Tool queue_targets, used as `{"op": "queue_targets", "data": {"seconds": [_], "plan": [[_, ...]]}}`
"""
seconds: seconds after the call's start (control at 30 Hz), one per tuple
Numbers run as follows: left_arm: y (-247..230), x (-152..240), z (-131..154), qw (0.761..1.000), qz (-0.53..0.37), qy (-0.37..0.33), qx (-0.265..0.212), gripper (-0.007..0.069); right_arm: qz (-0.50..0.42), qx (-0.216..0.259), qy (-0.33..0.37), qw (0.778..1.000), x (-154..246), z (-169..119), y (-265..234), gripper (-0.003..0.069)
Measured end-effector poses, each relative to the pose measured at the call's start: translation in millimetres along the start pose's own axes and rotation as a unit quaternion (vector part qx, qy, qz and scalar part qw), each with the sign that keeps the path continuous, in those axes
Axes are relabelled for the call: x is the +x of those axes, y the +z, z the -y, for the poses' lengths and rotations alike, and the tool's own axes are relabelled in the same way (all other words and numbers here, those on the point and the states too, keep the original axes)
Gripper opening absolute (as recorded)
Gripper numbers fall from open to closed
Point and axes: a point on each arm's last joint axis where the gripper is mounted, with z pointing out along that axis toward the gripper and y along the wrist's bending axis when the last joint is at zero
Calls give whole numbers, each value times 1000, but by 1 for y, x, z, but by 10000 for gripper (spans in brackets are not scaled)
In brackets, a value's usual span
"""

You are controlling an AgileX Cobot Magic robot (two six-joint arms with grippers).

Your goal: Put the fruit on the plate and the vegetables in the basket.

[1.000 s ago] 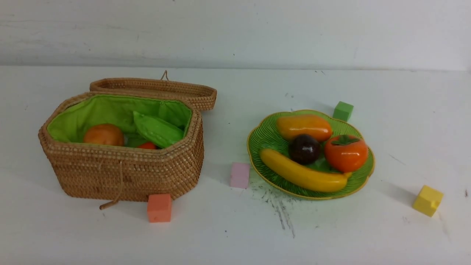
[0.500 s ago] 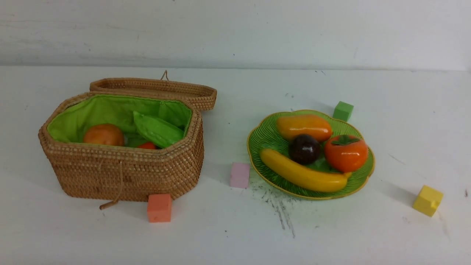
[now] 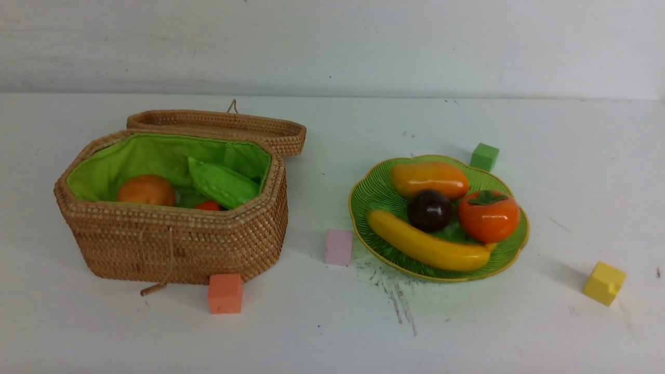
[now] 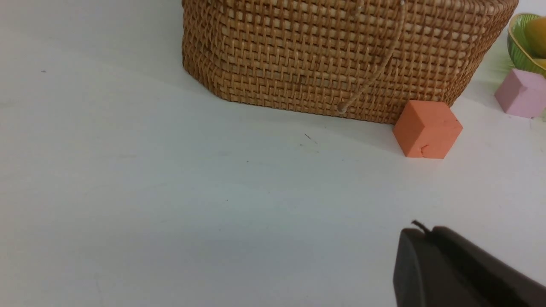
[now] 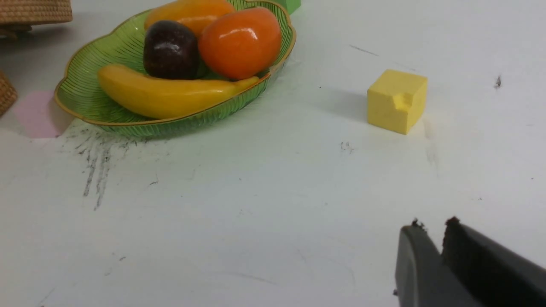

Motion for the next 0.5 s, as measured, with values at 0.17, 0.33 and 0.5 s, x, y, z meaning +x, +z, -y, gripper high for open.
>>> {"op": "queue_targets", "data": {"seconds": [0.17,0.33,0.5], "plan": [[0,0,0,1000,0,0,0,4,0,0,1,1000,0,0,0,104],[0,0,0,1000,0,0,0,8,0,0,1,1000,0,0,0,109],[0,0,0,1000,0,0,0,16,0,0,0,1000,0,0,0,114]]}}
